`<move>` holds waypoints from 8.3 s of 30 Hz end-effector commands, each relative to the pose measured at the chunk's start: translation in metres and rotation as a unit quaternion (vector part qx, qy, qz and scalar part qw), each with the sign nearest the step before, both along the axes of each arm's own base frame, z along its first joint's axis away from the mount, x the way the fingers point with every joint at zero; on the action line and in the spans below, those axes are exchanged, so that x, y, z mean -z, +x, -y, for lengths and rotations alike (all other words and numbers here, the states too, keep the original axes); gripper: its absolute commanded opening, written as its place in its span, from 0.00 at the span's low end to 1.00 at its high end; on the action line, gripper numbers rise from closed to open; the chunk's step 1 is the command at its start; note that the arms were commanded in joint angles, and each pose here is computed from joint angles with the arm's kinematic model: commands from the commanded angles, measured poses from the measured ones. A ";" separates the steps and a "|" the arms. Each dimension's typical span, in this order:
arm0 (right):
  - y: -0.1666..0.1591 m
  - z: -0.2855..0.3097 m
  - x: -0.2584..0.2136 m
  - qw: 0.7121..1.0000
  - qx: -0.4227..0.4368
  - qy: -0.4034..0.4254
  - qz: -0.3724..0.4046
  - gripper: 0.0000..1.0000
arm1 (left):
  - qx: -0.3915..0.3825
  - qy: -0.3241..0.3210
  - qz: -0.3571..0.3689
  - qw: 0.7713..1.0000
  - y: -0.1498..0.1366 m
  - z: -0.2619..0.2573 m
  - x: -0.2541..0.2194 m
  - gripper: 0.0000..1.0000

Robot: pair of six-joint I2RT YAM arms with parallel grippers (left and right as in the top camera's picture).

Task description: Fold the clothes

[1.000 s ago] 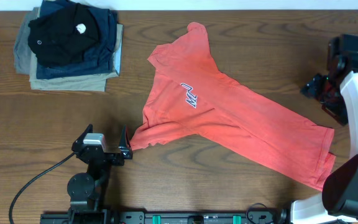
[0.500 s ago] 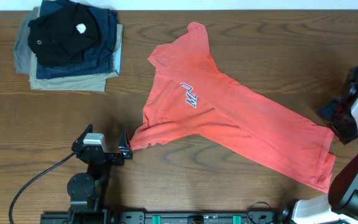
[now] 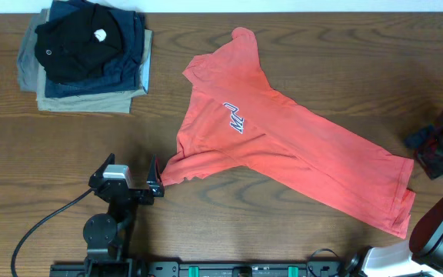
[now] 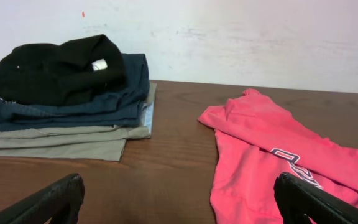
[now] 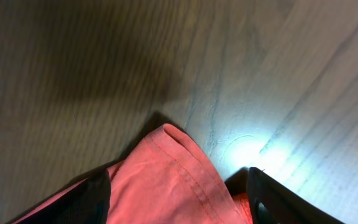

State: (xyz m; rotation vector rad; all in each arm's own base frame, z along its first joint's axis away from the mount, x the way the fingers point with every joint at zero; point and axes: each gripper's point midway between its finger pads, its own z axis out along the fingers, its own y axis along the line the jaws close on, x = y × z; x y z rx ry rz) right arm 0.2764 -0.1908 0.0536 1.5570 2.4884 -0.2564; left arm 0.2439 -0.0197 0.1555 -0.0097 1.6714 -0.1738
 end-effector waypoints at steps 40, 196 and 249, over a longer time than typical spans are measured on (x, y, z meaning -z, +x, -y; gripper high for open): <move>0.004 -0.009 0.061 0.997 -0.073 0.026 -0.006 0.64 | 0.004 0.007 -0.022 1.000 0.000 0.001 0.016 0.98; -0.084 -0.215 -0.038 0.920 -0.261 0.232 0.178 0.99 | 0.132 -0.002 -0.557 0.820 -0.004 0.067 0.067 0.98; -0.089 -0.211 -0.034 0.926 -0.259 0.221 0.162 0.99 | 0.096 -0.022 -0.593 0.799 0.034 0.077 0.110 0.06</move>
